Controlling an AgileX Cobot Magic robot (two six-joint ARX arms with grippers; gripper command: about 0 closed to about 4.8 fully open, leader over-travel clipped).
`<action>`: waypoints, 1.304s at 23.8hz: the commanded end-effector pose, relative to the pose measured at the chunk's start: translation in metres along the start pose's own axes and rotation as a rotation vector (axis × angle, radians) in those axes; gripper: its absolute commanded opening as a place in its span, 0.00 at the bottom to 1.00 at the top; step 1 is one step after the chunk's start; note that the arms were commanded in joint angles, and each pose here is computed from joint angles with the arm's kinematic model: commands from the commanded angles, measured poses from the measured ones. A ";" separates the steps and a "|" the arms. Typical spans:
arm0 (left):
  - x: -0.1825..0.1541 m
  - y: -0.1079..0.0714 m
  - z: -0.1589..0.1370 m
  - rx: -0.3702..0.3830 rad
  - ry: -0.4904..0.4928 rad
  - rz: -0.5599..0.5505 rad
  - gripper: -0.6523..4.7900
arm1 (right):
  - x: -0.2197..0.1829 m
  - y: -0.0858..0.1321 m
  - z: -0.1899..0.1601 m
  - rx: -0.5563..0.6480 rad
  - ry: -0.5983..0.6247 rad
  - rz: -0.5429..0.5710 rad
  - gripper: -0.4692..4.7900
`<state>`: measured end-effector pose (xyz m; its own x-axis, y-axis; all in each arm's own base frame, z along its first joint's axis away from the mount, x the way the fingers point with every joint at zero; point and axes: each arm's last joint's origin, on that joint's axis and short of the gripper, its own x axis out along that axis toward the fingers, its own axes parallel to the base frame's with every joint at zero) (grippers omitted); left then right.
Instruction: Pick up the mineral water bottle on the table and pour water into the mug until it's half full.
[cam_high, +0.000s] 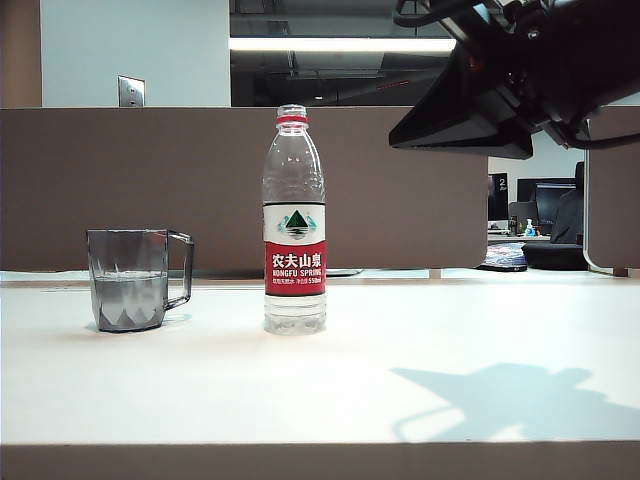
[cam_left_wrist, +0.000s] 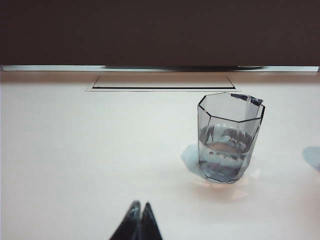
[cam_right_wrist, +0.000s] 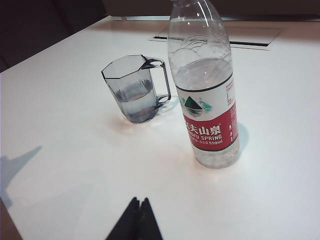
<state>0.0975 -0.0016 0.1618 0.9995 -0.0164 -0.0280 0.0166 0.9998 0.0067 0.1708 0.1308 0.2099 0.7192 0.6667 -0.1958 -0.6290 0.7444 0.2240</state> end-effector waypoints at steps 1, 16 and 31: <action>0.000 0.000 0.002 0.000 -0.013 -0.001 0.11 | 0.000 0.001 0.003 -0.003 -0.024 0.007 0.08; 0.000 0.000 0.002 0.000 -0.013 -0.003 0.11 | -0.070 -0.012 0.020 -0.222 -0.071 -0.152 0.08; 0.000 0.000 0.002 0.000 -0.013 -0.003 0.11 | -0.127 -0.055 -0.048 -0.150 -0.373 -0.547 0.08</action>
<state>0.0975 -0.0016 0.1618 0.9995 -0.0168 -0.0280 0.0170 0.9998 0.0067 0.1012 0.0077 0.1743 0.9845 0.1594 0.0732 -0.1631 0.9855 0.0475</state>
